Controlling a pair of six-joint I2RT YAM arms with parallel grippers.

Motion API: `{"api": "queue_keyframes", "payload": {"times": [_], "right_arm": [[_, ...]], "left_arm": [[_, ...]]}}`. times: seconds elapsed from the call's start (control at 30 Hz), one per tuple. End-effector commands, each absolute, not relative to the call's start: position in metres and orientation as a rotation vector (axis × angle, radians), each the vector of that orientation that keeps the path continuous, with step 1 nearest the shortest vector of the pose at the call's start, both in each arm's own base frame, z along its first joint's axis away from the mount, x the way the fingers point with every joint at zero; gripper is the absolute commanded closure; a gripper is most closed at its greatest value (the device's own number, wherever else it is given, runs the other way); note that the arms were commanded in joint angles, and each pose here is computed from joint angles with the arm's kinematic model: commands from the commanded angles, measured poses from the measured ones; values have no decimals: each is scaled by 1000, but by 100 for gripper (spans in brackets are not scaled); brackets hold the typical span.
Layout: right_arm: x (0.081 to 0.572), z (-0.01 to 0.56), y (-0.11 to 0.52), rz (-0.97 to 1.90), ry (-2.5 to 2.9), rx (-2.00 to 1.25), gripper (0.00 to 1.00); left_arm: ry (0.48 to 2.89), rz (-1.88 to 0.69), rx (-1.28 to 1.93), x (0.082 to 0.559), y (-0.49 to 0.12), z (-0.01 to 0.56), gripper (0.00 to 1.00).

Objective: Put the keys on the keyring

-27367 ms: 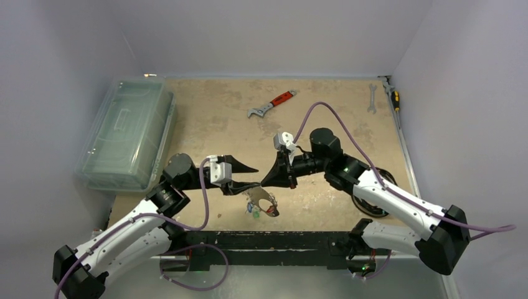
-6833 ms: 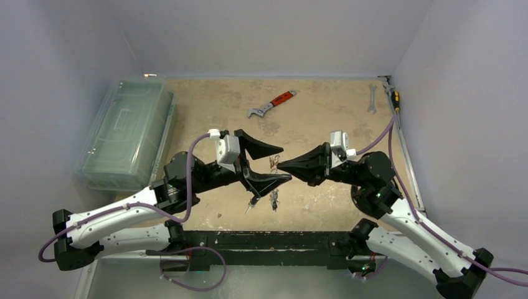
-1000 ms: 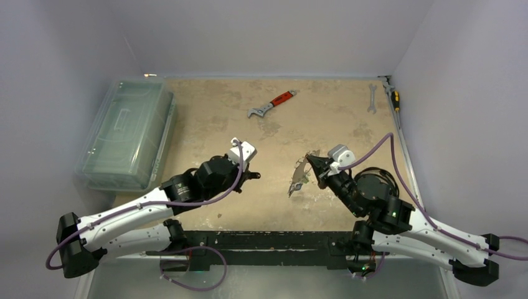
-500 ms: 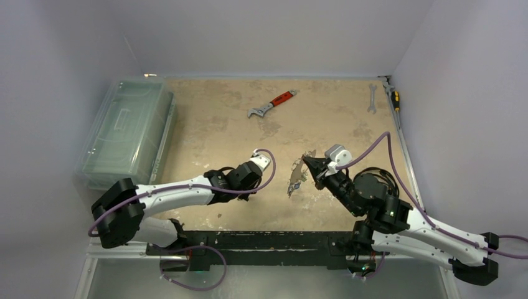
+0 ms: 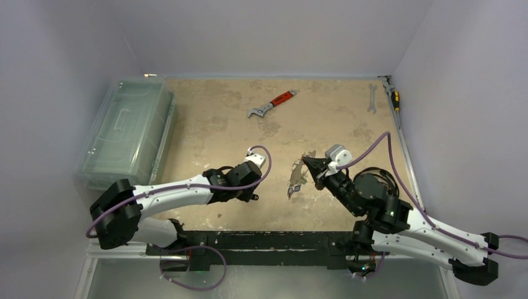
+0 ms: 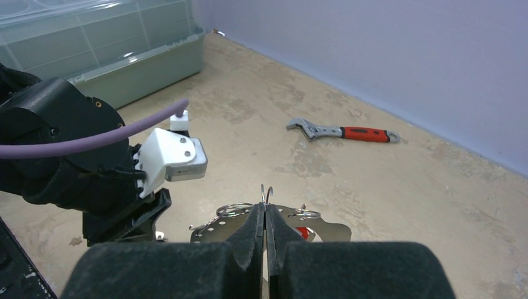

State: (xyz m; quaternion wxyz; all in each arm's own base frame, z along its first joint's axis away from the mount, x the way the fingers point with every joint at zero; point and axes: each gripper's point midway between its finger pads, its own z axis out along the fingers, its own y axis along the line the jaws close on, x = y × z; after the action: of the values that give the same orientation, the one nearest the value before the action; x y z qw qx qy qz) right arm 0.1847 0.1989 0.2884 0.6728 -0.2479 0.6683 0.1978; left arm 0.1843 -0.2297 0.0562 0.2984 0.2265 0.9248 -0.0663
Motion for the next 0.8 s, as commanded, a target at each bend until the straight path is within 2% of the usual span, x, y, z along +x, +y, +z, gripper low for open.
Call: {"api": "queue_keyframes", "payload": {"times": [0.0, 0.33, 0.77], "right_arm": [[184, 307, 201, 496, 1463, -508, 100], [184, 305, 203, 493, 1471, -516, 100], [184, 304, 201, 487, 1475, -515, 100]], "left_arm": [[2463, -243, 531, 182, -236, 68, 66], [2463, -243, 582, 186, -246, 52, 64], [2463, -164, 634, 194, -247, 35, 76]]}}
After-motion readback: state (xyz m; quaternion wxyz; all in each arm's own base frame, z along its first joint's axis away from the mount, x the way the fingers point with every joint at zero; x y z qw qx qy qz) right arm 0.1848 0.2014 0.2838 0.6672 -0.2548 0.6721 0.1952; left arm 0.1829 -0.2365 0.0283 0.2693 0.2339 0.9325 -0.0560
